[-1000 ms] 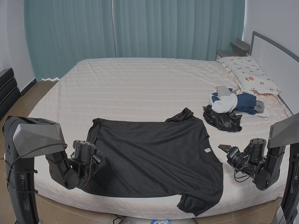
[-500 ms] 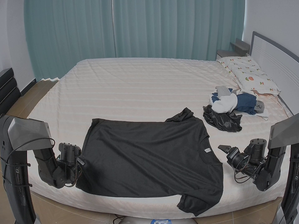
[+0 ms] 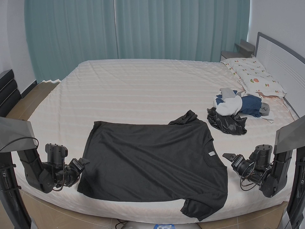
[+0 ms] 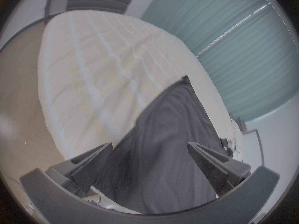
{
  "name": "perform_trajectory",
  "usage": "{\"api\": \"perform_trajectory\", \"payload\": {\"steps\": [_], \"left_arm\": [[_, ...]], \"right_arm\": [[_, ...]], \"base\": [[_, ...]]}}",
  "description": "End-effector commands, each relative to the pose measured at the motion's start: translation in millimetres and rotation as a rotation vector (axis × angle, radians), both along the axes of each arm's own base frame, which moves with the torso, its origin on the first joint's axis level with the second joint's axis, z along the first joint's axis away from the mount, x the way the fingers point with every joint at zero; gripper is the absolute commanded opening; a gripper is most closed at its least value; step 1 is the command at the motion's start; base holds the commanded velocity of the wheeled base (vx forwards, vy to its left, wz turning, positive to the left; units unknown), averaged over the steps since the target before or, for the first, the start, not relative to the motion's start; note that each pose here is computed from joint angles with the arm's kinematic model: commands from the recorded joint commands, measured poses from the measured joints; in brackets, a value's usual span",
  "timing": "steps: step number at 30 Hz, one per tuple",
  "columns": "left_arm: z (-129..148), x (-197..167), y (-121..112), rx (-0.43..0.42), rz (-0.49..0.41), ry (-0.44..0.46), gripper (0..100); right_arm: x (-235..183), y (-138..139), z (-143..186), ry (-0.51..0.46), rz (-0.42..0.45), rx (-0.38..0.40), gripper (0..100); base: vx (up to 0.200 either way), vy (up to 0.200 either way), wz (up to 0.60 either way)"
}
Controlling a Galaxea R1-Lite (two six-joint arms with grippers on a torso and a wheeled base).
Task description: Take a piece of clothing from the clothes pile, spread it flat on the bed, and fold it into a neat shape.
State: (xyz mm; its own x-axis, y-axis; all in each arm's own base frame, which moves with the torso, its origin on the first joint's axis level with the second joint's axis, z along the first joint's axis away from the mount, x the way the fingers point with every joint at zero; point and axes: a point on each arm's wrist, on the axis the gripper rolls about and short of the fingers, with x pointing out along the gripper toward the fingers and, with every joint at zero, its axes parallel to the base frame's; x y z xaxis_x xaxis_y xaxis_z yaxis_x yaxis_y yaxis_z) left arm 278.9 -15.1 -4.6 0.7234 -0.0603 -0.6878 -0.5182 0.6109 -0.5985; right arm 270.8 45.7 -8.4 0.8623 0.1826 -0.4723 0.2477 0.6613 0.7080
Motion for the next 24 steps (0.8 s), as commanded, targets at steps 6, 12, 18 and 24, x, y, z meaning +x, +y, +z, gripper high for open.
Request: {"api": "perform_trajectory", "payload": {"steps": [6, 12, 18, 24], "left_arm": [[2, -45, 20, 0.019, -0.248, 0.061, 100], [-5, -58, 18, 0.091, -0.343, 0.103, 100], [-11, -62, 13, 0.105, -0.374, 0.138, 100], [-15, -61, 7, 0.107, -0.402, 0.151, 100]], "right_arm": [[-14, -2, -13, 0.079, 0.022, -0.049, 100], [-16, -3, -19, 0.103, 0.035, -0.075, 100], [-16, -3, -21, 0.107, 0.038, -0.079, 100], [-16, -1, -20, 0.105, 0.044, -0.079, 100]], "base": [[0.000, 0.000, 0.00], [0.000, 0.000, 0.00], [0.000, 0.000, 0.00], [0.000, 0.000, 0.00]]}}
